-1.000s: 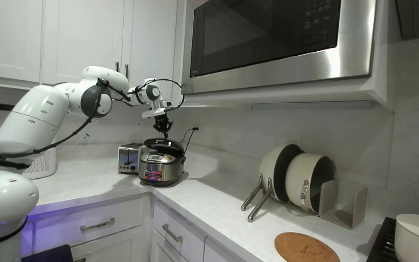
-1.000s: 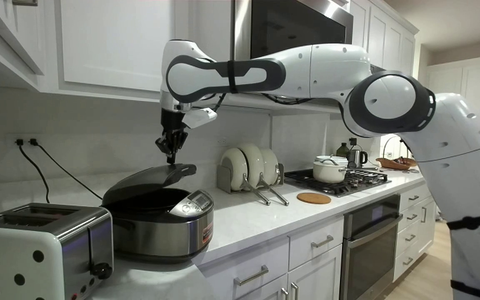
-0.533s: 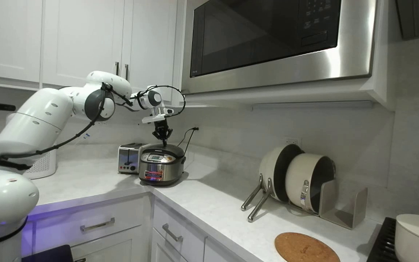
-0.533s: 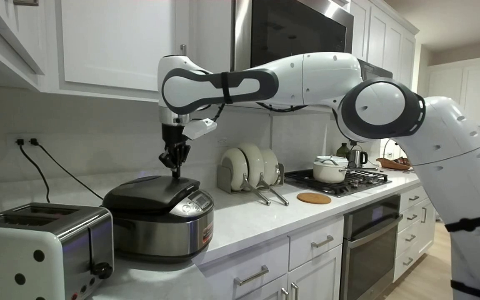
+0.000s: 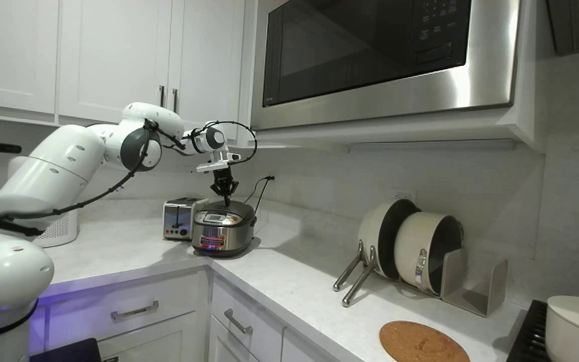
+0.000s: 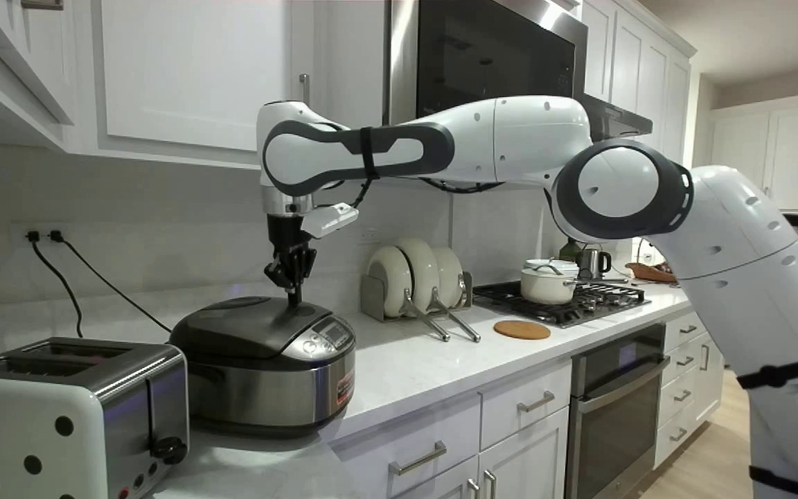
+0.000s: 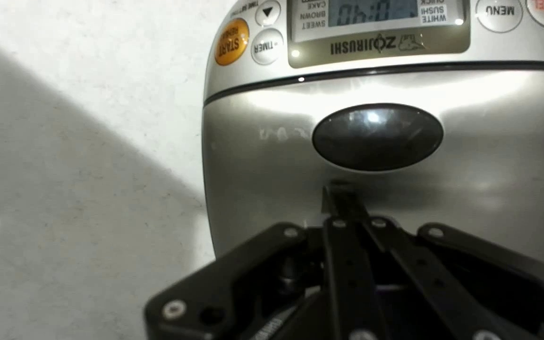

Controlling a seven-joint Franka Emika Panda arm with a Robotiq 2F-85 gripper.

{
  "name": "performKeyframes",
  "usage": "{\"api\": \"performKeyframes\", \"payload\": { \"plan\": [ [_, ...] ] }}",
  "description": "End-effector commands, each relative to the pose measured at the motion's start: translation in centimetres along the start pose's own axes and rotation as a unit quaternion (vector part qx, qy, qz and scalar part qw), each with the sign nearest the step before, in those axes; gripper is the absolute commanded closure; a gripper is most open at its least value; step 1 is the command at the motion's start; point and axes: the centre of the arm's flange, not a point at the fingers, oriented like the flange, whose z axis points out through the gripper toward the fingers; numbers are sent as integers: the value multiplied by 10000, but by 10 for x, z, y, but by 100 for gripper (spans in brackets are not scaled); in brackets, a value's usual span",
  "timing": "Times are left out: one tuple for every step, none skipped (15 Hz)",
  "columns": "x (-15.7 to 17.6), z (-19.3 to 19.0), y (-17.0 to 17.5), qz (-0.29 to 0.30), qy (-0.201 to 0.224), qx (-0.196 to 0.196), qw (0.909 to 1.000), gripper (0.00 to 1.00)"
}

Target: Close the lid of the silver warmer

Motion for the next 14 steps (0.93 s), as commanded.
{"api": "performKeyframes", "payload": {
  "plan": [
    [9,12,-3,9,-207,196,9996,100],
    [7,14,-2,17,-229,220,9995,100],
    [6,16,-2,30,-247,238,9994,100],
    [5,19,-3,37,-259,243,9994,100],
    [4,20,-3,44,-272,257,9993,100],
    [3,21,-2,53,-279,273,9992,100],
    [2,22,-2,63,-287,287,9992,100],
    [1,24,-3,67,-305,301,9991,100],
    [0,26,-3,72,-330,308,9990,100],
    [-2,29,-3,78,-356,311,9989,100],
    [-3,30,-4,85,-370,299,9988,100],
    [-3,30,-4,95,-398,272,9988,74],
    [-3,27,-3,82,-367,263,9989,73],
    [-2,23,-3,63,-328,262,9991,68]
  ]
}}
